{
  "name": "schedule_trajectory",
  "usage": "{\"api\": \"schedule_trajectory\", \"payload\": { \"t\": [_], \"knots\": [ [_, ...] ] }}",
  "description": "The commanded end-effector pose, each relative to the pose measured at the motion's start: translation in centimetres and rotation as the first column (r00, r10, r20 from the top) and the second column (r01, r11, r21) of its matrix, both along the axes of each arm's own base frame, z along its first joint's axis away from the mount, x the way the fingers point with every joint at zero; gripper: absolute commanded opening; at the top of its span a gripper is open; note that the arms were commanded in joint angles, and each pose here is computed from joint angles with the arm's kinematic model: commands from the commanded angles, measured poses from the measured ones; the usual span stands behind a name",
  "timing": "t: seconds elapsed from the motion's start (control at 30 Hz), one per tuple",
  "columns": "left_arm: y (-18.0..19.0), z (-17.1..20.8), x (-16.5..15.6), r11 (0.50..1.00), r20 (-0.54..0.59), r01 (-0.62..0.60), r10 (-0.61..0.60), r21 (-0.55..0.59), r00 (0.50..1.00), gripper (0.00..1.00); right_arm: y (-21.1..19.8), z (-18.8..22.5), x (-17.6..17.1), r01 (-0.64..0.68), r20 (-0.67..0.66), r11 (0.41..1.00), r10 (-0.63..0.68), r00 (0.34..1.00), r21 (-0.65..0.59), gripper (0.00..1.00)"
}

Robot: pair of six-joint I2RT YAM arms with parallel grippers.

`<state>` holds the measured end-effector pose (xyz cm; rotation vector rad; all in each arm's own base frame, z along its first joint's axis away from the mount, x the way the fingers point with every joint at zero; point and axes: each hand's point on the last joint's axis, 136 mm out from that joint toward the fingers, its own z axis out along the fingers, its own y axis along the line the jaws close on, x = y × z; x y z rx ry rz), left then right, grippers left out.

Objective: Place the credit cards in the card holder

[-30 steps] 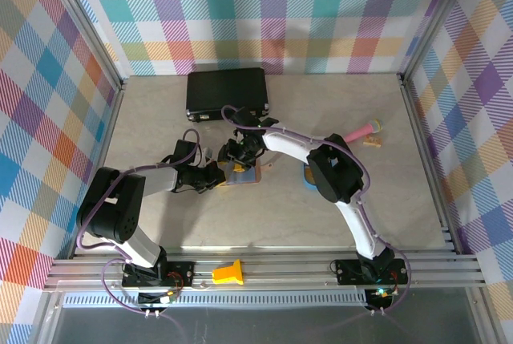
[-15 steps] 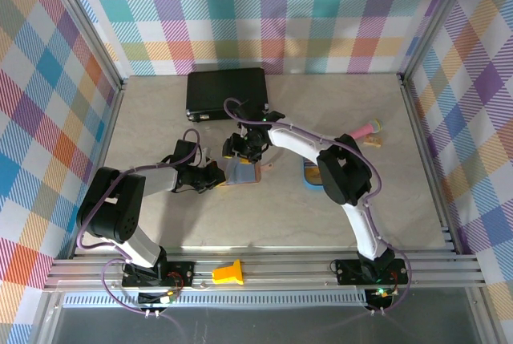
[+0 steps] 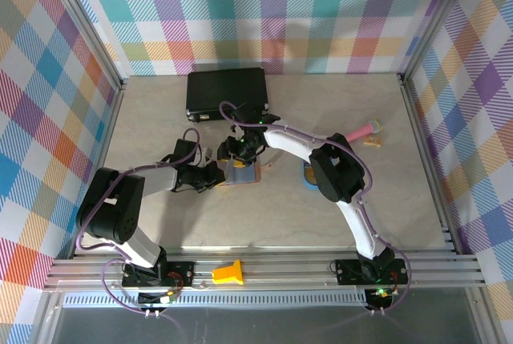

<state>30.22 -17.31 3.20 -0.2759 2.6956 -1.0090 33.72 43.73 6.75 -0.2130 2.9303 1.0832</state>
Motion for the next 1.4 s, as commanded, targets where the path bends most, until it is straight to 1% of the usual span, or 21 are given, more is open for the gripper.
{"api": "schedule_trajectory", "payload": {
  "t": [0.0, 0.13, 0.37, 0.4, 0.57, 0.87, 0.97, 1.07, 1.2, 1.27, 1.37],
  "knots": [
    [0.3, 2.3, 0.3, 0.999, 0.061, 0.007, -0.009, 0.036, 0.998, 0.07, 2.1, 1.8, -0.2, -0.052, 0.021, 0.992, 0.050, 0.999, 0.111, 0.52],
    [1.1, 4.8, 0.7, 0.999, 0.107, -0.020, 0.014, 0.050, 0.994, 0.09, 2.9, 2.4, -0.3, -0.062, 0.033, 0.988, 0.058, 0.998, 0.143, 0.52],
    [1.8, 6.5, -0.4, 0.998, 0.117, -0.020, 0.013, 0.063, 0.993, 0.10, 4.2, 1.7, -0.1, -0.044, 0.025, 0.982, 0.040, 0.999, 0.181, 0.54],
    [2.1, 6.1, -1.2, 0.997, 0.087, -0.021, 0.014, 0.072, 0.996, 0.10, 4.3, 1.5, 0.0, -0.040, 0.022, 0.982, 0.036, 0.999, 0.183, 0.54],
    [2.7, 5.9, -2.0, 0.996, 0.079, -0.038, 0.032, 0.075, 0.996, 0.10, 4.6, -0.1, 0.0, -0.028, 0.000, 0.984, 0.028, 1.000, 0.177, 0.54],
    [2.9, 6.1, -2.1, 0.997, 0.087, -0.051, 0.046, 0.064, 0.995, 0.10, 5.0, -2.0, 0.1, -0.052, 0.022, 0.979, 0.049, 0.999, 0.199, 0.54],
    [3.0, 6.3, -2.0, 0.996, 0.091, -0.058, 0.052, 0.063, 0.994, 0.10, 5.0, -1.8, 0.1, -0.056, 0.028, 0.976, 0.052, 0.998, 0.209, 0.54],
    [3.1, 6.5, -1.8, 0.996, 0.097, -0.064, 0.058, 0.062, 0.994, 0.10, 5.2, 0.1, 0.3, -0.075, 0.076, 0.969, 0.059, 0.995, 0.236, 0.54],
    [3.2, 6.9, -1.5, 0.997, 0.113, -0.059, 0.052, 0.055, 0.992, 0.10, 4.6, 5.8, 1.5, -0.112, 0.205, 0.945, 0.049, 0.977, 0.307, 0.54],
    [3.0, 7.7, -1.4, 0.998, 0.142, -0.041, 0.035, 0.043, 0.989, 0.10, 3.2, 9.1, 2.3, -0.116, 0.276, 0.934, 0.020, 0.961, 0.338, 0.55],
    [2.4, 9.8, -0.9, 1.000, 0.217, -0.001, -0.001, 0.010, 0.976, 0.12, -0.8, 13.4, 3.7, -0.109, 0.384, 0.928, -0.040, 0.922, 0.357, 0.56]
  ]
}}
